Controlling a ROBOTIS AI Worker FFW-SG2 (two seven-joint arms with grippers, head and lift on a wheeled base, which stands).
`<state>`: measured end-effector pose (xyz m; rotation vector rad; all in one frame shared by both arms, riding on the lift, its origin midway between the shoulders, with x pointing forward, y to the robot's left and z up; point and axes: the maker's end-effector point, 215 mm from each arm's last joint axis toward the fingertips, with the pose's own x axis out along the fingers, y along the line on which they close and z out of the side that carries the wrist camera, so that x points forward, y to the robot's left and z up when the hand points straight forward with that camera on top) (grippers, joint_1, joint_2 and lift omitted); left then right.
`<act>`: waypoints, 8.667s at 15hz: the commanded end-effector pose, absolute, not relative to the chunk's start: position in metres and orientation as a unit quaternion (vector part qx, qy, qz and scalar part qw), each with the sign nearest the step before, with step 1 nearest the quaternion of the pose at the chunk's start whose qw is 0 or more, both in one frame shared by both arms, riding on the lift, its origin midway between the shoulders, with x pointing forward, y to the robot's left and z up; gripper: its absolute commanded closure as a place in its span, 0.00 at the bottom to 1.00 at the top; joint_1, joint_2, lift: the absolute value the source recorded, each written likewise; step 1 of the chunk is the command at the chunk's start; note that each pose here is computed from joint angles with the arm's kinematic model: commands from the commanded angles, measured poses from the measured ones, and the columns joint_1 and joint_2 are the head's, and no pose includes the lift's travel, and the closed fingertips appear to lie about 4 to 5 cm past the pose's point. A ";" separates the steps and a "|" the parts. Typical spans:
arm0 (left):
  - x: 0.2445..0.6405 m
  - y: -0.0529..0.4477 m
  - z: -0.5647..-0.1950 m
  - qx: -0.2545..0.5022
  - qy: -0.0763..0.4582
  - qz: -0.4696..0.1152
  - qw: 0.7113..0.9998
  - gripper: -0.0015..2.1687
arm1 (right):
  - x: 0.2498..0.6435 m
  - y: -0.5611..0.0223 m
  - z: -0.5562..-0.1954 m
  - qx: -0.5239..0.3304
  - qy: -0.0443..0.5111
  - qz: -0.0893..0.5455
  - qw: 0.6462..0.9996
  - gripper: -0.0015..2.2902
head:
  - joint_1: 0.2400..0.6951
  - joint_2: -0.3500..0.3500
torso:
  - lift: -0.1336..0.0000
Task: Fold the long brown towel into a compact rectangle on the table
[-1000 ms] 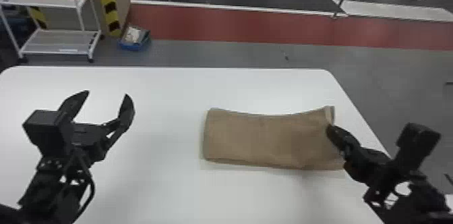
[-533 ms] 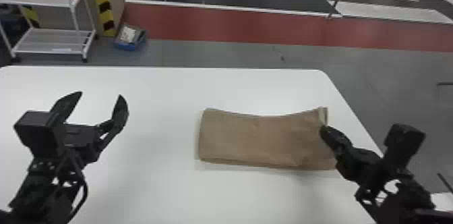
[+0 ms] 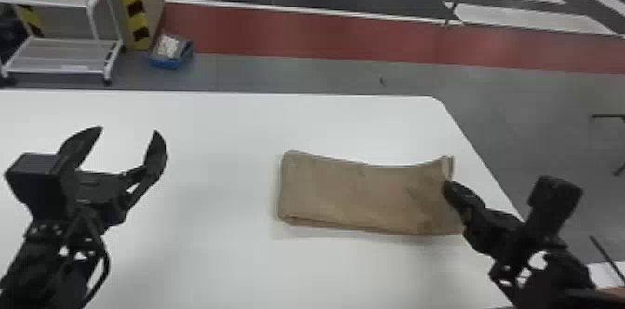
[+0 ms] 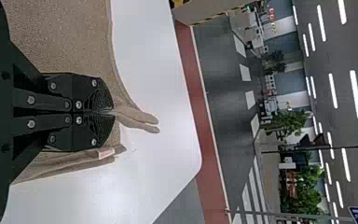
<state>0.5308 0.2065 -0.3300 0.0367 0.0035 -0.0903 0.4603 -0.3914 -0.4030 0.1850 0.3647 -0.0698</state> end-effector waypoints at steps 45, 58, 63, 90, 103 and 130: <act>0.516 -0.059 -0.441 -0.009 0.217 -0.263 0.940 0.16 | 0.395 -0.459 -0.370 0.003 0.050 -0.088 0.995 0.03 | 1.00 0.00 | 0.08; 0.513 -0.043 -0.454 0.011 0.238 -0.253 0.938 0.64 | 0.398 -0.455 -0.373 0.010 0.051 -0.086 0.995 0.03 | 1.00 0.00 | 0.08; 0.533 -0.002 -0.446 0.006 0.238 -0.218 0.946 0.66 | 0.402 -0.450 -0.371 0.013 0.046 -0.082 0.995 0.03 | 1.00 0.00 | 0.08; 0.532 0.136 -0.393 0.006 0.149 -0.129 0.980 0.40 | 0.458 -0.338 -0.384 0.012 0.068 -0.005 0.998 0.04 | 1.00 0.17 | 0.08; 0.516 0.133 -0.438 0.045 0.206 -0.143 0.967 0.85 | 0.513 -0.272 -0.409 0.084 0.155 0.086 0.981 0.04 | 1.00 0.29 | 0.08; 0.499 0.135 -0.477 0.074 0.258 -0.148 0.952 0.85 | 0.541 -0.219 -0.458 0.073 0.298 0.145 0.941 0.27 | 1.00 0.37 | 0.08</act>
